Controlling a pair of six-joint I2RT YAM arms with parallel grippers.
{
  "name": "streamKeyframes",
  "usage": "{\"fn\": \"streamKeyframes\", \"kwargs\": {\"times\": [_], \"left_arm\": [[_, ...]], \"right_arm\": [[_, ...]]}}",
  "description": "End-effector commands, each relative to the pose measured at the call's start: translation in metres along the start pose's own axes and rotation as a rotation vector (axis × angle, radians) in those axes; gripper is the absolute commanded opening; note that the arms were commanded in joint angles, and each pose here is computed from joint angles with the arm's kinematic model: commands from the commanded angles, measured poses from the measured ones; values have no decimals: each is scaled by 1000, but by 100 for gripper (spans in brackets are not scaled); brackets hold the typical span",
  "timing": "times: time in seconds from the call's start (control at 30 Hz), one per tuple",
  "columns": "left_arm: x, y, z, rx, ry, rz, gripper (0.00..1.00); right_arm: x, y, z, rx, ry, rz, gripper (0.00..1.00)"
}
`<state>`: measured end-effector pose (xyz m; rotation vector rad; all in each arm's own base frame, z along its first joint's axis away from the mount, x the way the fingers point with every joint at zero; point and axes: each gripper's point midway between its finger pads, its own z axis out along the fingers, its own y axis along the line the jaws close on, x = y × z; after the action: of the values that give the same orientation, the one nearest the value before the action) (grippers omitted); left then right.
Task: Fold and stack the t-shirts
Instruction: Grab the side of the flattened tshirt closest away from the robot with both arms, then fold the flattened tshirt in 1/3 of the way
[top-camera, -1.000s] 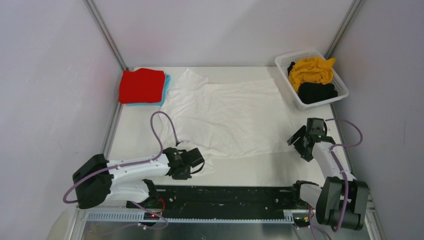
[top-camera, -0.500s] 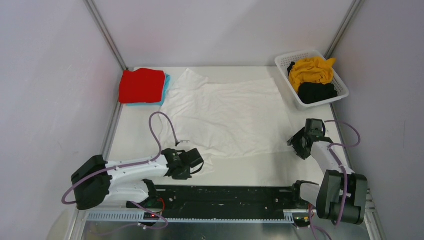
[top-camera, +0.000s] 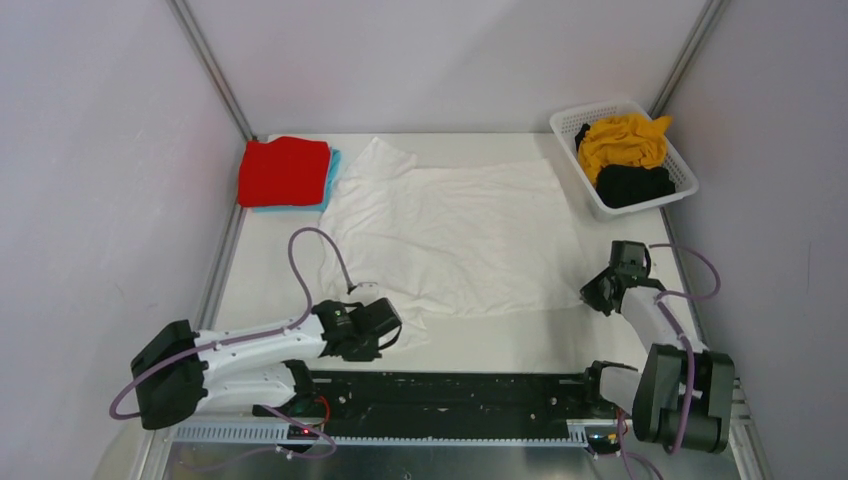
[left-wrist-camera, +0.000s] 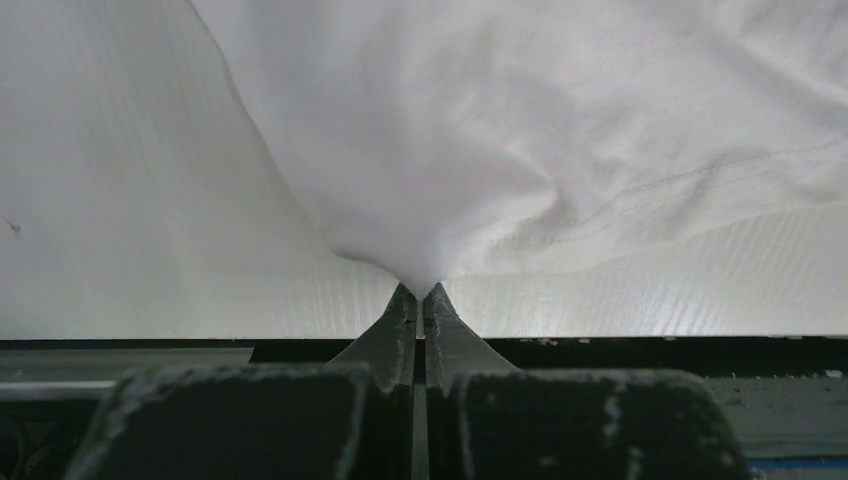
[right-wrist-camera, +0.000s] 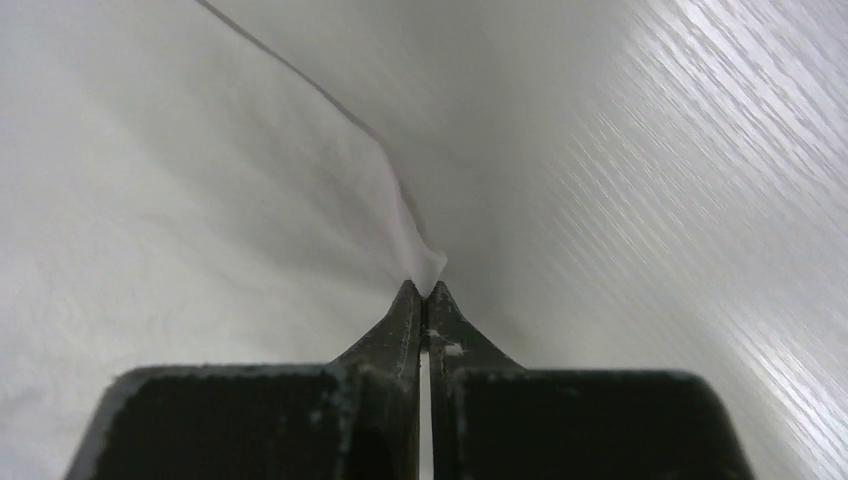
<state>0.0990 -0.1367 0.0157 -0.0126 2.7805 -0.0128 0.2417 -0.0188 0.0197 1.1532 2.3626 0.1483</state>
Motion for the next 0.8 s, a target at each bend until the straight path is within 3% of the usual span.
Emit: {"fn": "streamKeyframes", "kwargs": {"times": [0.0, 0.4, 0.57, 0.77], "left_arm": [[2, -7, -8, 74, 2, 4, 0], [38, 8, -39, 211, 125, -52, 0], [22, 5, -43, 255, 28, -116, 0], [-17, -25, -56, 318, -95, -56, 0]], "right_arm": [[2, -16, -20, 43, -35, 17, 0], [19, -24, -64, -25, -96, 103, 0], [27, -20, -64, -46, -107, 115, 0], [26, -19, -61, -49, -105, 73, 0]]}}
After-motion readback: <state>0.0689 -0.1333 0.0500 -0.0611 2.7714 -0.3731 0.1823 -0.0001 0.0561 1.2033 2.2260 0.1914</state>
